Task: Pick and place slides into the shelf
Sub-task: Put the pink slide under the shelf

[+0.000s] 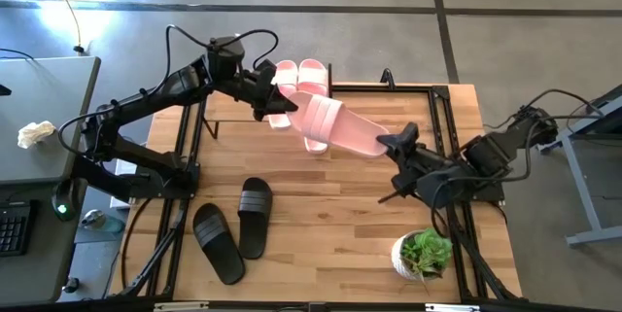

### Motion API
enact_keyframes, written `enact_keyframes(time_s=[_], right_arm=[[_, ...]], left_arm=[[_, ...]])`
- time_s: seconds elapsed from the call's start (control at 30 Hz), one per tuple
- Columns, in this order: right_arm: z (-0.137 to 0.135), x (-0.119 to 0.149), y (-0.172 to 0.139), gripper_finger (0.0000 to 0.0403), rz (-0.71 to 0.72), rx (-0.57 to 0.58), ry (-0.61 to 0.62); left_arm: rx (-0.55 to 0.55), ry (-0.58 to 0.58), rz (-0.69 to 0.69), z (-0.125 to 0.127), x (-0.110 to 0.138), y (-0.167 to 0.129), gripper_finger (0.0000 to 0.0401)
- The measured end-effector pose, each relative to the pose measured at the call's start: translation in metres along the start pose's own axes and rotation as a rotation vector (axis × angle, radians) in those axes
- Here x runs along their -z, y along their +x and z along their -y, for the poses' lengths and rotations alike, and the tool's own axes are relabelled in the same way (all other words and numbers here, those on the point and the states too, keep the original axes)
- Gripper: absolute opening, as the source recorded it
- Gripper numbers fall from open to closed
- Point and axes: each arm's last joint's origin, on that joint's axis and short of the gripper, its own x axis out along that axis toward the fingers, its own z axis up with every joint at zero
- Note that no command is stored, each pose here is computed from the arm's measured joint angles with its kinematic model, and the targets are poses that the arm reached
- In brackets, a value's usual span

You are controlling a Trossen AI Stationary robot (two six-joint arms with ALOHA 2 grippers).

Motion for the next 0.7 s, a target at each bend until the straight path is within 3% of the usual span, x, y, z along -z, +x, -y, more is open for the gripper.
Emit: enact_keyframes(time_s=[0.13,0.37,0.7], right_arm=[[0.0019,0.0030,0.0034,0.0141,-0.030,0.011,0.032],[0.0018,0.0029,0.0042,0.0030,-0.014,-0.008,0.043],[0.0017,0.0031,0.0039,0.0027,-0.024,0.001,0.112]], left_arm=[[0.003,0.011,-0.012,0.0000,0.0004,0.0000,0.0027],[0.004,0.093,-0.021,-0.0003,0.0006,0.0000,0.0031],[-0.007,0.436,0.007,-0.0006,-0.0003,0.0000,0.0048]])
